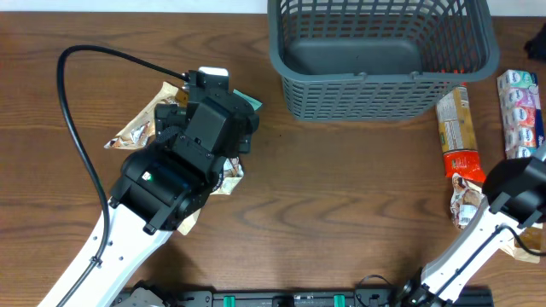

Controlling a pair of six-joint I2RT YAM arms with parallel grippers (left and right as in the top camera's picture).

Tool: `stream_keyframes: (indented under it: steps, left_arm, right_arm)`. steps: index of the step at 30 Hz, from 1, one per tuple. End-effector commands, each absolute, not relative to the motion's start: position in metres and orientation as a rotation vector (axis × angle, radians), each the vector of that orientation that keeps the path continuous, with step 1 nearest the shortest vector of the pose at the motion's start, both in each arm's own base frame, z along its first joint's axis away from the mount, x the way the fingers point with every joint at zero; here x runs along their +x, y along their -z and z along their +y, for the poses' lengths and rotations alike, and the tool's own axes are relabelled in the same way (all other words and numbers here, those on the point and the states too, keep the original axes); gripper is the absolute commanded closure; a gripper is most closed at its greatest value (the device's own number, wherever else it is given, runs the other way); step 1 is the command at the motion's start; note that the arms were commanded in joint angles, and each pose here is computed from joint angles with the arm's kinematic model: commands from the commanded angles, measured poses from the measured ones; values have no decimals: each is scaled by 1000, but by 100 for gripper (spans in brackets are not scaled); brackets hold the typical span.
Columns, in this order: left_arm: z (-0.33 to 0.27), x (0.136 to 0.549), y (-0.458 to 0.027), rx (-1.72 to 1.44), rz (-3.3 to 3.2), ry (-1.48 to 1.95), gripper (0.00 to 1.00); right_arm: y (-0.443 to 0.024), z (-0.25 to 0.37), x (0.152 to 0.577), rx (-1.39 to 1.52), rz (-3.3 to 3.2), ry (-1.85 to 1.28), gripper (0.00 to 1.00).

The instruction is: Pack container

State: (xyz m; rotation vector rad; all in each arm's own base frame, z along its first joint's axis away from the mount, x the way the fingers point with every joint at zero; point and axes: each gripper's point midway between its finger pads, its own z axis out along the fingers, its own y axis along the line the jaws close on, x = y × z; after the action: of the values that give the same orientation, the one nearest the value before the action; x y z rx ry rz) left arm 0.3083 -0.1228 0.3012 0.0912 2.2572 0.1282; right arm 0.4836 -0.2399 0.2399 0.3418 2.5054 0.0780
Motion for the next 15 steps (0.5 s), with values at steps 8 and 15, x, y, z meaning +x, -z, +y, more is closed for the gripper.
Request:
stream_keyframes:
  steps: [8,15]
  left_arm:
    - [-116,308,-304,79,2244,-154,1]
    - [-116,308,-304,79,2244,-154,1]
  right_arm:
    - [-225,-215,512,200,2492,-145,98]
    - [-234,-200,528,137,2429,-202,99]
